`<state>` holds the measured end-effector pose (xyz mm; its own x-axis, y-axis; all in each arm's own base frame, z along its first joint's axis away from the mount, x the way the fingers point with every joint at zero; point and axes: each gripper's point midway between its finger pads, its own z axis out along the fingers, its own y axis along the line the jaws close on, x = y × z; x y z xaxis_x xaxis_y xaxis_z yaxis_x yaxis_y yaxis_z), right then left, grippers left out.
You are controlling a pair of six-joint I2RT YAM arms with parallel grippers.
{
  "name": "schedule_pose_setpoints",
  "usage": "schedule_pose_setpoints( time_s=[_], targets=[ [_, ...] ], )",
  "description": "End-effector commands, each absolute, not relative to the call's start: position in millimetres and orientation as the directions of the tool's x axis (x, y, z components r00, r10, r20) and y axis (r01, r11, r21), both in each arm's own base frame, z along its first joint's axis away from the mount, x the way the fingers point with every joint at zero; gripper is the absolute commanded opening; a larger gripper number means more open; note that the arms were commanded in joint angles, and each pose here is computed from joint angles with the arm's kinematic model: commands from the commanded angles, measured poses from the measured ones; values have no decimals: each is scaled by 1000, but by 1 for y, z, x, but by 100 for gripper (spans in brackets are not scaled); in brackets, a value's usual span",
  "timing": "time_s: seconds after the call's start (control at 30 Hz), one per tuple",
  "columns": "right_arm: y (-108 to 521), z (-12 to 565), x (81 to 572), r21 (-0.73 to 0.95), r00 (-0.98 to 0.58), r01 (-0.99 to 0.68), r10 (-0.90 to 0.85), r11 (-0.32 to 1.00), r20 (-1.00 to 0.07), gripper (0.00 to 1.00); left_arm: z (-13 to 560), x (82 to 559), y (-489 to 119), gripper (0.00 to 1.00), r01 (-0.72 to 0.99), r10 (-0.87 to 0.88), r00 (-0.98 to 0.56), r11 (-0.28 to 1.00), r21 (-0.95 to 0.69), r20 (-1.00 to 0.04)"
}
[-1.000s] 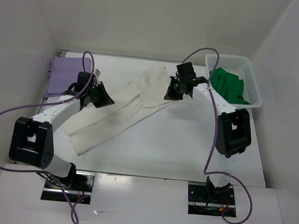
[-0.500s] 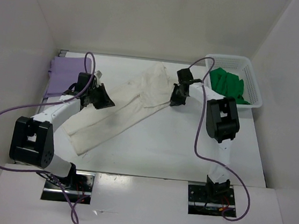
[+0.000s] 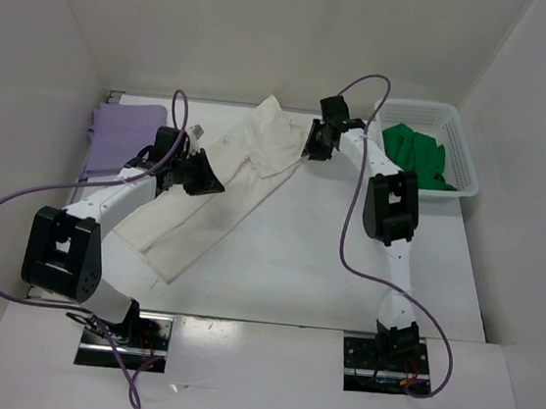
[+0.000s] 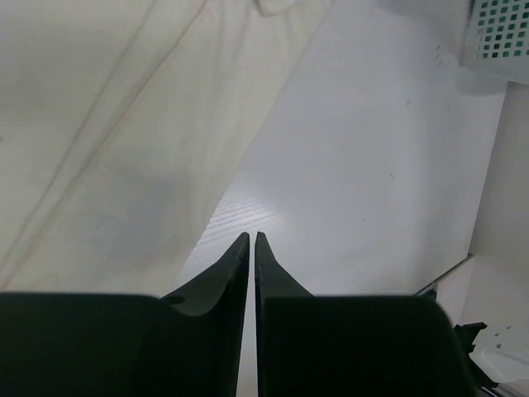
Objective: Fold and stack the t-shirts
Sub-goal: Rotate the tshirt 95 degrees
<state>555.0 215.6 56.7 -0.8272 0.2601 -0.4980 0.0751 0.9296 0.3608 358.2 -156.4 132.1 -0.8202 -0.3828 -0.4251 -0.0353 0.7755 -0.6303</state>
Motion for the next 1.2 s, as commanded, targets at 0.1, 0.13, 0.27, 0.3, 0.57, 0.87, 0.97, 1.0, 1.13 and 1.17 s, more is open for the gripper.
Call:
schedule_pose_setpoints(
  time_s=[0.1,0.13,0.27,0.3,0.57,0.87,0.97,1.0,1.13,1.17],
  targets=[
    [242,127,458,535,-848,-5,279,845,-450,40,153,370,-162,12,36,-353,-801,778,-627,-483],
    [257,109,432,553,-878,-16,253,833,-406,41,152,370,-161,14,43,-346,-801,781,-623,-489],
    [326,106,361,674,-931,-98,172,732,-323,57,141,361,-158,14,40,-315,-823,798,-601,-472],
    [339,104,351,695,-938,-75,187,715,-294,57,134,357,-154,14,16,-321,-832,801,-598,-453],
    [381,53,322,729,-962,5,203,685,-184,43,121,340,-143,18,-9,-319,-848,808,-589,-424],
    [389,23,346,682,-957,41,225,731,-184,45,126,342,-150,24,4,-333,-847,777,-630,-416],
    [387,17,350,683,-954,57,241,728,-178,41,127,346,-151,26,9,-333,-843,776,-631,-422],
    [388,14,349,688,-957,54,235,724,-172,34,131,349,-151,26,16,-334,-839,775,-632,-430],
    [375,8,350,655,-961,19,194,755,-195,10,129,362,-157,29,28,-316,-846,779,-627,-430],
    [369,14,354,660,-956,10,201,751,-213,5,129,363,-161,31,36,-307,-849,779,-627,-430]
  ],
)
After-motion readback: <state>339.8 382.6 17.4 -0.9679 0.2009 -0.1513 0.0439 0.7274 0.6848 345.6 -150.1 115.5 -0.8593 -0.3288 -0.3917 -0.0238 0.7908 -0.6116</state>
